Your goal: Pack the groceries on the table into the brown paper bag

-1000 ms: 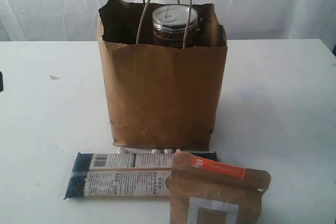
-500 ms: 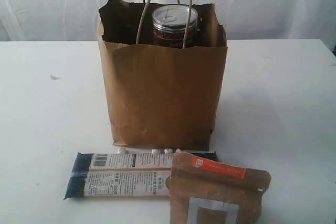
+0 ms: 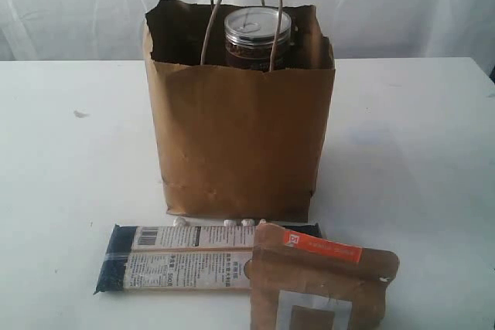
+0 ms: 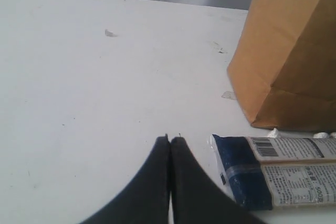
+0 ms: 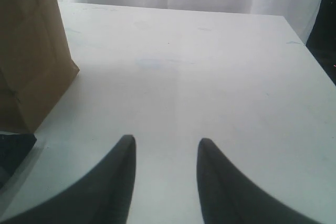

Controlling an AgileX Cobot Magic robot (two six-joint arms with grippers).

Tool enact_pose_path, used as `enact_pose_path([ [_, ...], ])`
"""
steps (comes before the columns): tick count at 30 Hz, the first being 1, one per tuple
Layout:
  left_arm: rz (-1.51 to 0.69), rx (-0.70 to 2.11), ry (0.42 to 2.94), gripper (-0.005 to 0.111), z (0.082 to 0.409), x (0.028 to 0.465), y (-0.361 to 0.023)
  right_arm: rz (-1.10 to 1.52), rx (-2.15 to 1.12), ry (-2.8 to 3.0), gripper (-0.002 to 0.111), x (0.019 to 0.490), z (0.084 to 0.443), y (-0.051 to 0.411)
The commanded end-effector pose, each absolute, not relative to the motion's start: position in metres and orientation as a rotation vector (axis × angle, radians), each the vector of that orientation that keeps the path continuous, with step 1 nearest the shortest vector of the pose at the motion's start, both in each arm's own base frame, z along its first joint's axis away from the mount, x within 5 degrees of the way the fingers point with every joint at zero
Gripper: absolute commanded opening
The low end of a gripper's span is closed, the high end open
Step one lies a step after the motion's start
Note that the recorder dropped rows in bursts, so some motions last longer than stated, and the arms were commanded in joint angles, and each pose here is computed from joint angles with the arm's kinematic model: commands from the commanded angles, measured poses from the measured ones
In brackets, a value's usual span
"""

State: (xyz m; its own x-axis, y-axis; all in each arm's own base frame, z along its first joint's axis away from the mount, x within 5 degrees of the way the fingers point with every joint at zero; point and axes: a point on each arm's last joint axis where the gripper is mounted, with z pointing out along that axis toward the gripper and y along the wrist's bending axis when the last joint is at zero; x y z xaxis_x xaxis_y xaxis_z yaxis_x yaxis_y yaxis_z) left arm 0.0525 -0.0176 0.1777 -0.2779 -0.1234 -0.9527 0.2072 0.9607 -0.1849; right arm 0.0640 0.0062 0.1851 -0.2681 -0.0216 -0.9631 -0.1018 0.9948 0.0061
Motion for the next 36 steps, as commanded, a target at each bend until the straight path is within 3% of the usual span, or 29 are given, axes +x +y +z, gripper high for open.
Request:
enact_pose_path([
  [1, -0.335, 0.018, 1.841, 0.0, 0.175, 0.052, -0.017, 0.091, -0.068, 1.835, 0.036, 0.064, 0.185, 0.006],
  [30, -0.307, 0.04, 1.841, 0.0, 0.175, 0.052, -0.016, 0.093, -0.068, 1.824, 0.036, 0.064, 0.186, 0.006],
  [36, -0.307, 0.04, 1.841, 0.0, 0.175, 0.052, -0.016, 0.499, 0.328, 1.578, 0.036, 0.067, 0.207, 0.008],
])
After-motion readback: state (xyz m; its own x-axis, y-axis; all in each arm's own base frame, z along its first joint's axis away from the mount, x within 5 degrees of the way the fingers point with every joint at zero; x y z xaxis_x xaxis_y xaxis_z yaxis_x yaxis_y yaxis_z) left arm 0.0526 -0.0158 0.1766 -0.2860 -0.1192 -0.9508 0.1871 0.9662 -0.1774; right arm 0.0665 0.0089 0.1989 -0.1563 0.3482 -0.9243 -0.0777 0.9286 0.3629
